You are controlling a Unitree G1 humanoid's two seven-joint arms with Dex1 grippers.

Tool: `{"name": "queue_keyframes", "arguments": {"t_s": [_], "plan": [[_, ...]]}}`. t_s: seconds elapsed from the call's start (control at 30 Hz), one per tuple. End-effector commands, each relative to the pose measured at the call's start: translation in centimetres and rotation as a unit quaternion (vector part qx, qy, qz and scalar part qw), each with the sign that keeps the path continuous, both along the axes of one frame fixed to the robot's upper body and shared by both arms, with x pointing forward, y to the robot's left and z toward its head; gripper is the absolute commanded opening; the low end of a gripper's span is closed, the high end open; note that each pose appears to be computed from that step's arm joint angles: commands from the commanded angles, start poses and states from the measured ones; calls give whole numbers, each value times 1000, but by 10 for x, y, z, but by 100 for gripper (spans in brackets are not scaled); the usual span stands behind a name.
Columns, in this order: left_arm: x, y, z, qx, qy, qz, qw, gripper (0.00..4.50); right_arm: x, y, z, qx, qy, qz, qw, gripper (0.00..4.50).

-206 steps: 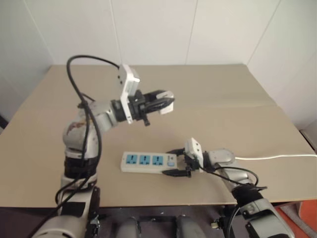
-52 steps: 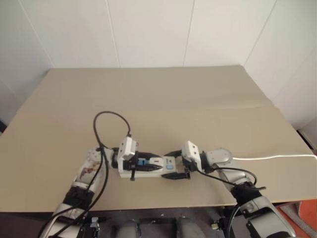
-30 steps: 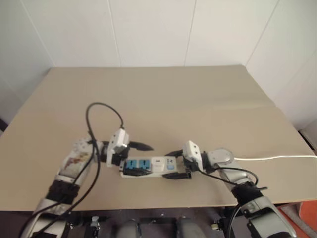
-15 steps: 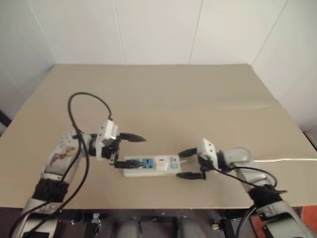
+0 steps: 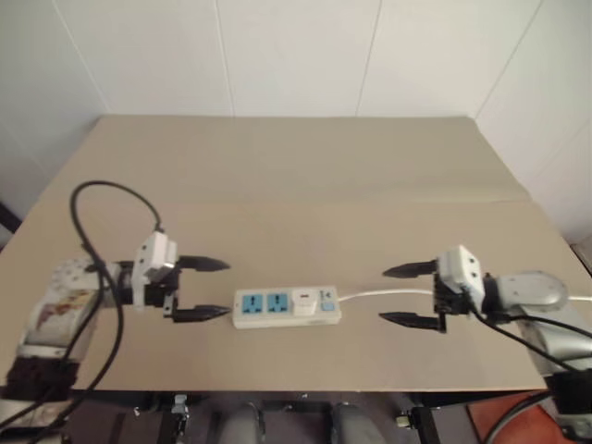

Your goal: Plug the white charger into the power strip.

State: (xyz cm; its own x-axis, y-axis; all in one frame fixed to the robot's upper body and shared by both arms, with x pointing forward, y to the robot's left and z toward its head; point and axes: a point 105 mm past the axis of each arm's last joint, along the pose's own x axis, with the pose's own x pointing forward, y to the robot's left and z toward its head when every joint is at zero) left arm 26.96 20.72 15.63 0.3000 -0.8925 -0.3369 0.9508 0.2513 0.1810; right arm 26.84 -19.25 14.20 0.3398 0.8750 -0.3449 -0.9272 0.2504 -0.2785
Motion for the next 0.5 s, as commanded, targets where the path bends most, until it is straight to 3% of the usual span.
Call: {"name": "queue_keyframes", "arguments": {"t_s": [0.03, 0.33, 0.4, 0.5], "plan": [[-2, 14, 10, 47, -42, 40, 997, 450, -8, -12, 18, 4, -23, -22, 999, 448], [0, 17, 11, 31, -54, 160, 985, 450, -20, -27, 25, 7, -14, -95, 995, 448], [-1, 19, 5, 57, -13, 176, 983, 450, -19, -29, 27, 7, -17, -116, 993, 448], [-5, 14, 4, 39, -4, 168, 985, 450, -18, -28, 26, 0, -17, -125, 992, 448]]}}
